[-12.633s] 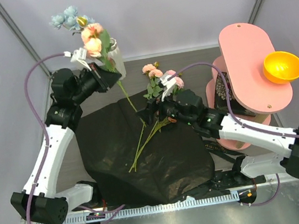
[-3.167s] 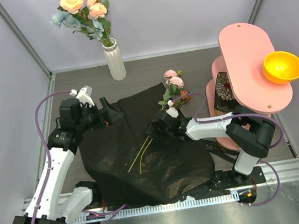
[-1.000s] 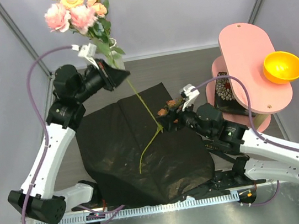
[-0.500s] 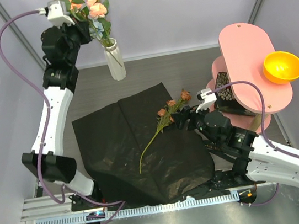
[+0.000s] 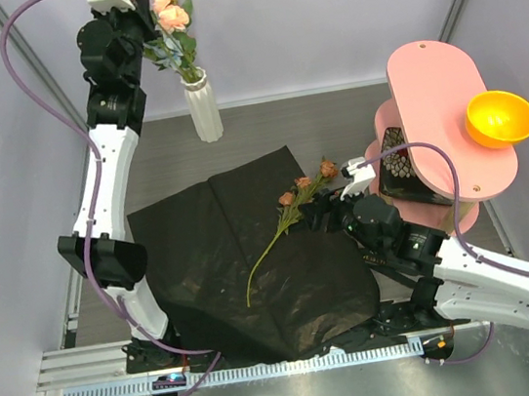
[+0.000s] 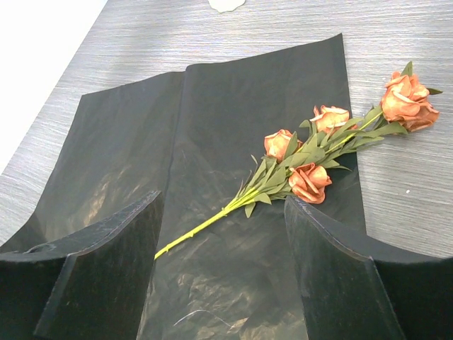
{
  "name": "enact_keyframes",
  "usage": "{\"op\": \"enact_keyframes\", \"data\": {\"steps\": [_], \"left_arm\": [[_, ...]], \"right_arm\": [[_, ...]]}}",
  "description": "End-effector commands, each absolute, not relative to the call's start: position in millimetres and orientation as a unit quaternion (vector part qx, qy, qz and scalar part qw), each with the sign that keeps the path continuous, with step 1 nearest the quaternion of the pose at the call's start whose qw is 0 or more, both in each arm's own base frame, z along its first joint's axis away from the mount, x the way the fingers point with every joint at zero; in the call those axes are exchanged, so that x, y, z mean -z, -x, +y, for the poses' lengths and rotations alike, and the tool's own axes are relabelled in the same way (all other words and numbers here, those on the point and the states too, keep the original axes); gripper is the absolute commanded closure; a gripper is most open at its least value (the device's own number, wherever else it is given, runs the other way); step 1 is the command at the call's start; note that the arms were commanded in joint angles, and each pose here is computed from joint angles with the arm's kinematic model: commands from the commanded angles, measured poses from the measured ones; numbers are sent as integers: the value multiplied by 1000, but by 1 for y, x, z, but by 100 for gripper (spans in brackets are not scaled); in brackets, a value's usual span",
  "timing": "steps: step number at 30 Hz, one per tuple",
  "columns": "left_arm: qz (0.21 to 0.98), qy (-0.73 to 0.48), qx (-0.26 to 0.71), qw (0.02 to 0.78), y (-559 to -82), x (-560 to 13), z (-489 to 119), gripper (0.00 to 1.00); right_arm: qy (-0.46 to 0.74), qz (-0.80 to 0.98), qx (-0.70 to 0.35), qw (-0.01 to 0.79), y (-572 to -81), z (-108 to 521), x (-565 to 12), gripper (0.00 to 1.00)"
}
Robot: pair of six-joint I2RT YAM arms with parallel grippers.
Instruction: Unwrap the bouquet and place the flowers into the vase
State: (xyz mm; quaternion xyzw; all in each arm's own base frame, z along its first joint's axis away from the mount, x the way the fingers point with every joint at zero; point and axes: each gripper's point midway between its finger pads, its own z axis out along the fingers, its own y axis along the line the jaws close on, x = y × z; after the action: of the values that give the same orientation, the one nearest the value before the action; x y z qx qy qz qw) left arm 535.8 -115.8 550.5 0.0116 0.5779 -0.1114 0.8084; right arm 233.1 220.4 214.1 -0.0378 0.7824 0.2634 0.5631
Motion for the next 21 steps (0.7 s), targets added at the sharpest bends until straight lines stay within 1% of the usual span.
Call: {"op": "enact_keyframes", "data": {"steps": [1,11,19,20,21], "left_arm": [[524,-1,86,847,-532,-587,-105,100],[550,-6,82,831,-556,-558,-111,100],[590,-8,78,804,-582,-514,-117,100],[598,-8,79,797,-584,-507,-117,98],[604,-9,80,793,-586,-502,-118,92]], "right_arm": [[22,761,-290,580,-238,227,-236,25],[24,762,-293,578,-238,230,-237,25],[26,767,-305,564,-238,241,-231,25],[26,768,-308,561,-238,243,-230,25],[28,771,-311,556,-238,246,-228,25]]}}
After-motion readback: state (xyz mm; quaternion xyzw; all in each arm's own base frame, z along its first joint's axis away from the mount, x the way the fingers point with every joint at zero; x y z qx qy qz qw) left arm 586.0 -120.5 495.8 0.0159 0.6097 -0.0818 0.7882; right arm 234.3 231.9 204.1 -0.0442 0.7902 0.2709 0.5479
